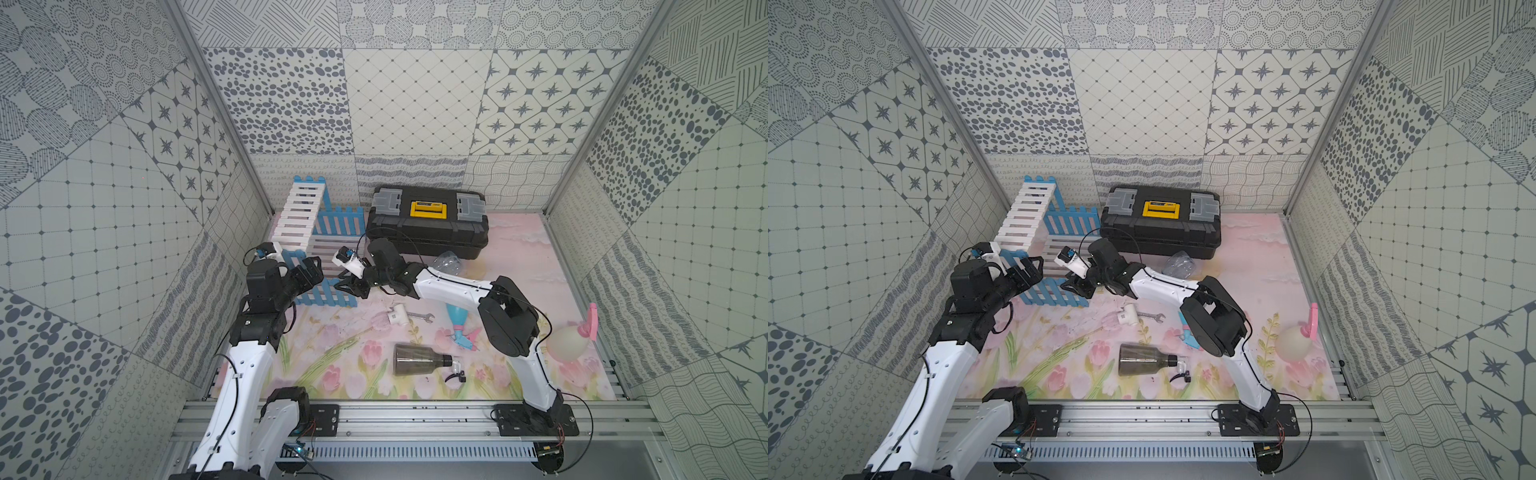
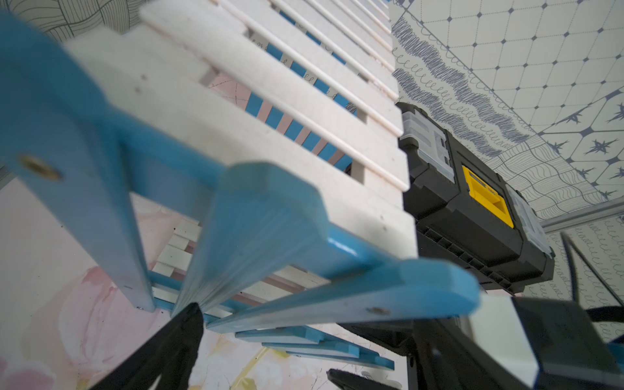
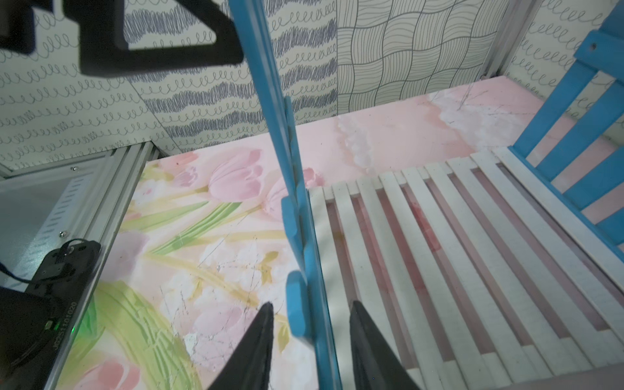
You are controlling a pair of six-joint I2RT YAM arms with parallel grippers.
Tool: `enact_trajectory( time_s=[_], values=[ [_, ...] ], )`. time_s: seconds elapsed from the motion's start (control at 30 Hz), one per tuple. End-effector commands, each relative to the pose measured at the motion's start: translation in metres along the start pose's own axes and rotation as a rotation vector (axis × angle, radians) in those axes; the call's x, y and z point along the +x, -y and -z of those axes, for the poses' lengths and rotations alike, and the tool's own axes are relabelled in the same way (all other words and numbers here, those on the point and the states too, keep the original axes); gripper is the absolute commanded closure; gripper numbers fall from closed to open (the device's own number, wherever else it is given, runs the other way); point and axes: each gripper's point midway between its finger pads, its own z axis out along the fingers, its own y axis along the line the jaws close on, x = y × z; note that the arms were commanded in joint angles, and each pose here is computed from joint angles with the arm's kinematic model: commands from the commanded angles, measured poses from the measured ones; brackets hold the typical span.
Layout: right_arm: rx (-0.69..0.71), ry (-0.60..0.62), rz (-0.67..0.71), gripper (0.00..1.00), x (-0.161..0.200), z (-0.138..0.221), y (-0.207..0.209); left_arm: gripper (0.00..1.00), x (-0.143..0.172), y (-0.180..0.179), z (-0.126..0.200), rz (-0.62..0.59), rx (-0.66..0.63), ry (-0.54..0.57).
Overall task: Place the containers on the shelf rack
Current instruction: Adjust the shelf at the center of the board.
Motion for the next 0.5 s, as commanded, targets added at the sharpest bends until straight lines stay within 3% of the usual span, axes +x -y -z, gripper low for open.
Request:
enact_trajectory(
  time_s=[0.0,0.1,0.3,0.47],
  values=[
    [0.019,0.033,0.004,0.64,-0.005,-0.011,0.003,0.01,-0.007,-0.001,0.0,0.011,-0.001,0.026],
    [0.027,0.025,0.021,0.82,-0.004,-0.014,-0.005,0.01,-0.008,-0.001,-0.002,0.018,0.009,0.022],
    [0.029,-0.005,0.056,0.86,0.006,-0.019,-0.025,0.01,-0.008,-0.004,-0.003,0.036,0.011,0.027],
    [0.057,-0.037,0.051,0.96,0.018,-0.02,-0.037,0.01,-0.007,-0.007,-0.003,0.048,0.011,0.027]
  ],
)
